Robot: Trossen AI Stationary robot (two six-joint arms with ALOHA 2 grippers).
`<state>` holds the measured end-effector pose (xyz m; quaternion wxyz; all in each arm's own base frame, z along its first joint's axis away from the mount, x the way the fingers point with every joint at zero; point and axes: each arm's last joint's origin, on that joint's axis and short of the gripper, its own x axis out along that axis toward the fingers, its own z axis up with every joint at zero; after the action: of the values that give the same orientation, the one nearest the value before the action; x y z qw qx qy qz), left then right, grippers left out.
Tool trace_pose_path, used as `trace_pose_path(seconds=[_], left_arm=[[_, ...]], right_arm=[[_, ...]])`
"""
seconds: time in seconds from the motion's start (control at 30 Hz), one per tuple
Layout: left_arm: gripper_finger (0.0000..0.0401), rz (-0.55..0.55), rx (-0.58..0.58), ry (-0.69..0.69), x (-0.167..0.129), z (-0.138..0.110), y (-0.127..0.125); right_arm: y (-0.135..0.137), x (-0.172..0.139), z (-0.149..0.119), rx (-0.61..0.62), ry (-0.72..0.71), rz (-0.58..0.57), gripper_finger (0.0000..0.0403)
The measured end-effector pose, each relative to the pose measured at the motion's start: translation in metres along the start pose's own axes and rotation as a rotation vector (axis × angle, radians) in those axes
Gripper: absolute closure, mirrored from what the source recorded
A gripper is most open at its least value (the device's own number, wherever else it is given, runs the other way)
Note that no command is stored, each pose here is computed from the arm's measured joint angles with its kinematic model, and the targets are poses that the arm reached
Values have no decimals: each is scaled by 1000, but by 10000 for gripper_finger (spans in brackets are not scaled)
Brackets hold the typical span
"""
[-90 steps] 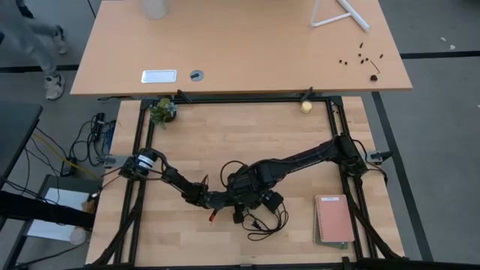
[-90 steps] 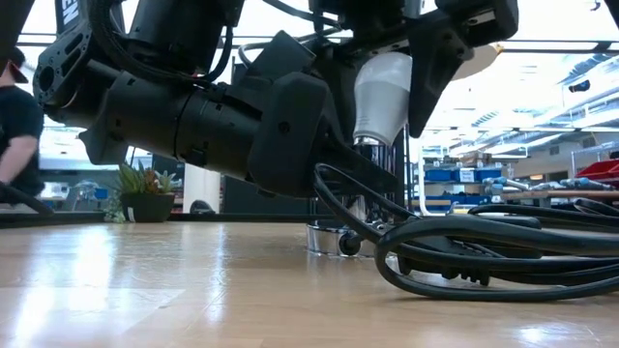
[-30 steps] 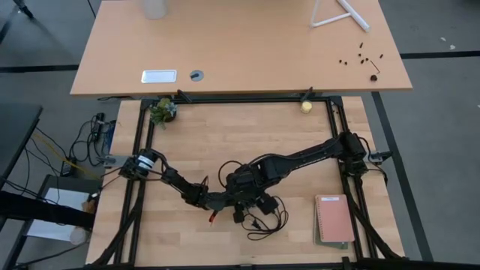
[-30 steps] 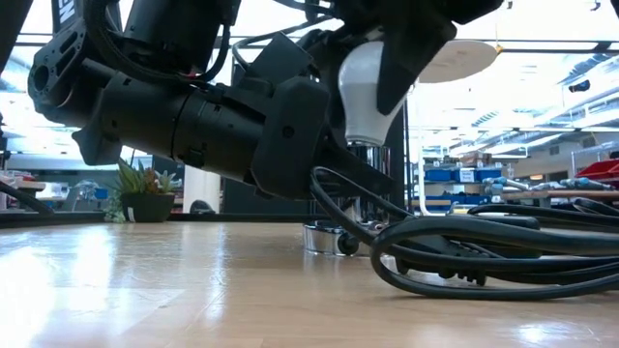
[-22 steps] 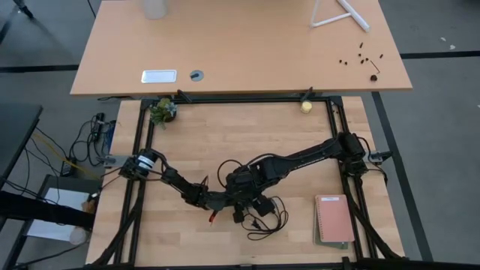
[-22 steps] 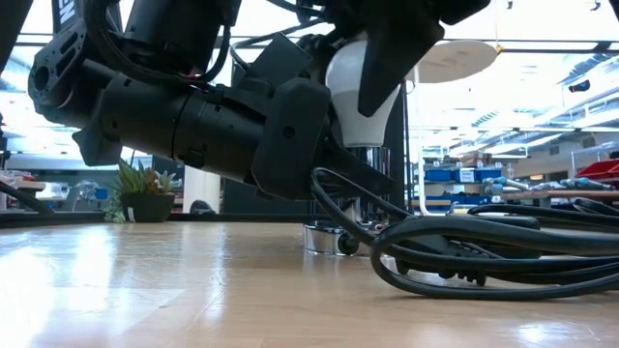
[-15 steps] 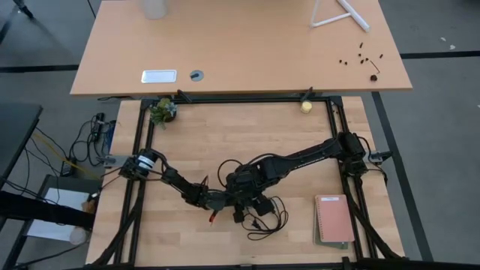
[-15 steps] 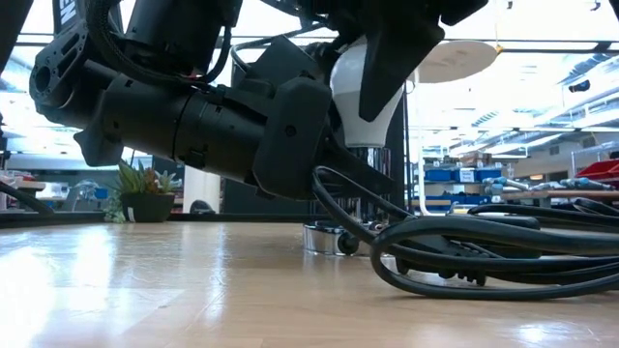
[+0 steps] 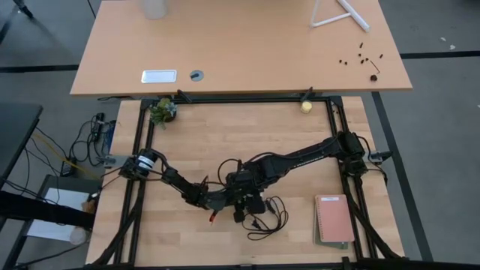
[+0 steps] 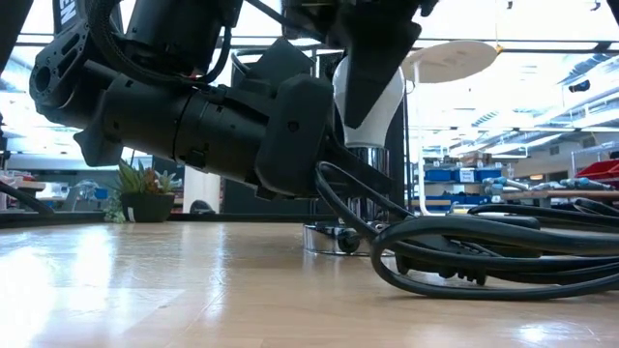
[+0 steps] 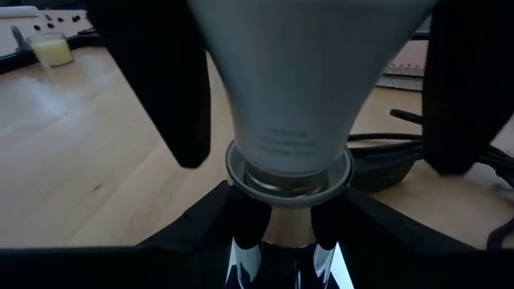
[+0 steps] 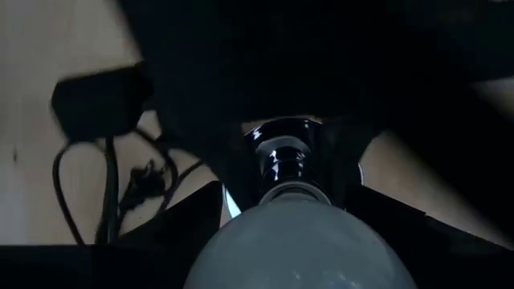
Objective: Screw lightbulb
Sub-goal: Insert the lightbulb into the lamp
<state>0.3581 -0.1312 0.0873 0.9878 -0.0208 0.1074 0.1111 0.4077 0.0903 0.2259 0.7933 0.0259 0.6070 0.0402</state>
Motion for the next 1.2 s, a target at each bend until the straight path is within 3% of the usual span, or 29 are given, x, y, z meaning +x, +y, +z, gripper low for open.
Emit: trace_pose_path(seconds=[0.3, 0.53, 0.67, 0.77, 0.93, 1.2], left_arm=[[211, 59, -37, -8, 0, 0, 2], [211, 60, -42, -9, 0, 0, 2], [211, 60, -44, -9, 0, 0, 2], [211, 61, -45, -10, 0, 0, 2], [211, 59, -44, -7, -1, 0, 1], [211, 43, -44, -2, -1, 0, 0]], right_arm=[[-3, 0, 1, 409, -50, -117, 138], [-5, 0, 1, 588, -81, -154, 138], [-6, 1, 2, 603, -94, -152, 136], [-6, 1, 3, 529, -106, -157, 127], [-6, -3, 4, 437, -115, -156, 94], [-5, -16, 8, 423, -130, -141, 37]])
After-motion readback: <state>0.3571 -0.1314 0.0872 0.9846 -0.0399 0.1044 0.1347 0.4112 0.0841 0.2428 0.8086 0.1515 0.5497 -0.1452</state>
